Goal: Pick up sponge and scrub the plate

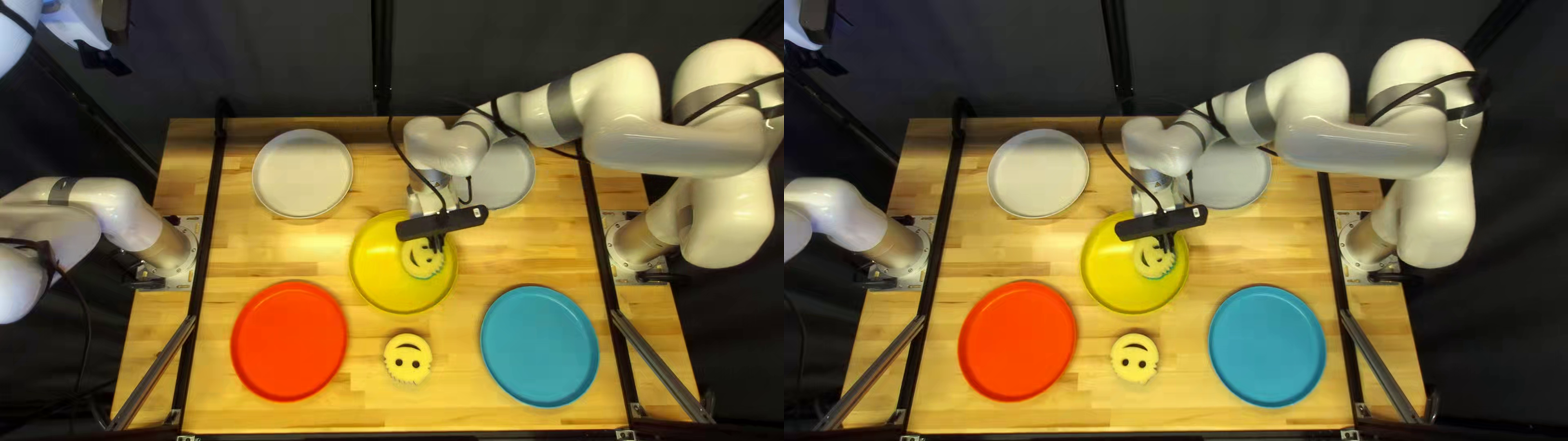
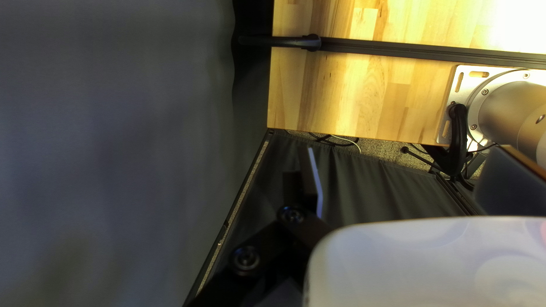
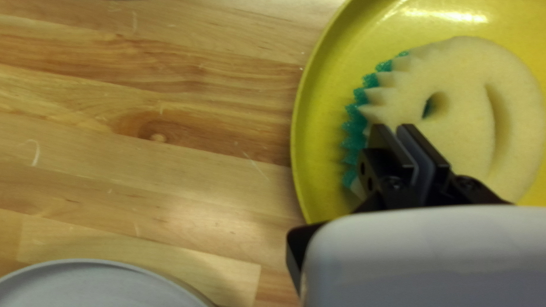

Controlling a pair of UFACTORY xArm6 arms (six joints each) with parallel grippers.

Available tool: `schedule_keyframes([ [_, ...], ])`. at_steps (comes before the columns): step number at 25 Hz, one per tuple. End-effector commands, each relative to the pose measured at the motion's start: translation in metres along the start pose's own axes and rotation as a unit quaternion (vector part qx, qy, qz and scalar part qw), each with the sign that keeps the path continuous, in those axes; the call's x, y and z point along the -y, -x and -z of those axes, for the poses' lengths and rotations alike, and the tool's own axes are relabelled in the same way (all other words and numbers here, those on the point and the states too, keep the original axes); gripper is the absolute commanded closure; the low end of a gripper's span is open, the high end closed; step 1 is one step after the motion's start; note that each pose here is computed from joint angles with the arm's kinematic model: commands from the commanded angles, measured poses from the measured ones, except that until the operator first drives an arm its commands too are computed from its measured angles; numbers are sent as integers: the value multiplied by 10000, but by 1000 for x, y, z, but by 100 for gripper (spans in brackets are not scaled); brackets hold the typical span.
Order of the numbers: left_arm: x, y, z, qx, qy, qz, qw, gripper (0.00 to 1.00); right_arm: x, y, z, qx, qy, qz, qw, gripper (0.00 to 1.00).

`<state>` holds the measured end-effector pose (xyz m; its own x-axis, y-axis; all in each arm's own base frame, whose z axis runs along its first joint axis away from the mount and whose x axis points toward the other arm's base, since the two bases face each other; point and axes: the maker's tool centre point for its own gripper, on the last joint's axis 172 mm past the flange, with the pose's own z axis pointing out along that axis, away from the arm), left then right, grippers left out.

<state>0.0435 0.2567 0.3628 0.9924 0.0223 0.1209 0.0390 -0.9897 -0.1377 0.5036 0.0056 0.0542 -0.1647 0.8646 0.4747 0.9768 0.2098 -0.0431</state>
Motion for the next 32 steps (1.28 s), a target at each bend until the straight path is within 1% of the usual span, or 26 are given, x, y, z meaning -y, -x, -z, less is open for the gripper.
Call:
schedule_keyframes([
  [1, 0, 0, 0, 0, 0, 0, 10000, 0, -16, 15, 10, -25, 25, 41, 10000, 100],
  [7, 0, 0, 0, 0, 0, 0, 10000, 0, -27, 35, 17, -97, 64, 113, 9999, 100],
  [8, 0, 0, 0, 0, 0, 0, 10000, 0, -27, 43, 17, -127, 59, 131, 9998, 100],
  [12, 0, 0, 0, 0, 0, 0, 10000, 0, -24, 52, 15, -197, 35, 153, 9997, 100],
  [14, 0, 0, 0, 0, 0, 0, 10000, 0, -17, 53, 12, -226, 13, 152, 9996, 100],
  [16, 0, 0, 0, 0, 0, 0, 10000, 0, -3, 52, 8, -260, -12, 133, 9996, 100],
  [19, 0, 0, 0, 0, 0, 0, 10000, 0, 9, 50, 5, -295, -38, 101, 9995, 100],
  [23, 0, 0, 0, 0, 0, 0, 10000, 0, 29, 41, 1, -329, -67, 45, 9994, 100],
  [25, 0, 0, 0, 0, 0, 0, 10000, 0, 39, 33, 1, -336, -40, 15, 9994, 100],
  [29, 0, 0, 0, 0, 0, 0, 10000, 0, 51, 21, 3, -325, 15, -37, 9995, 100],
  [32, 0, 0, 0, 0, 0, 0, 10000, 0, 60, 4, 11, -300, 125, -82, 9994, 100],
])
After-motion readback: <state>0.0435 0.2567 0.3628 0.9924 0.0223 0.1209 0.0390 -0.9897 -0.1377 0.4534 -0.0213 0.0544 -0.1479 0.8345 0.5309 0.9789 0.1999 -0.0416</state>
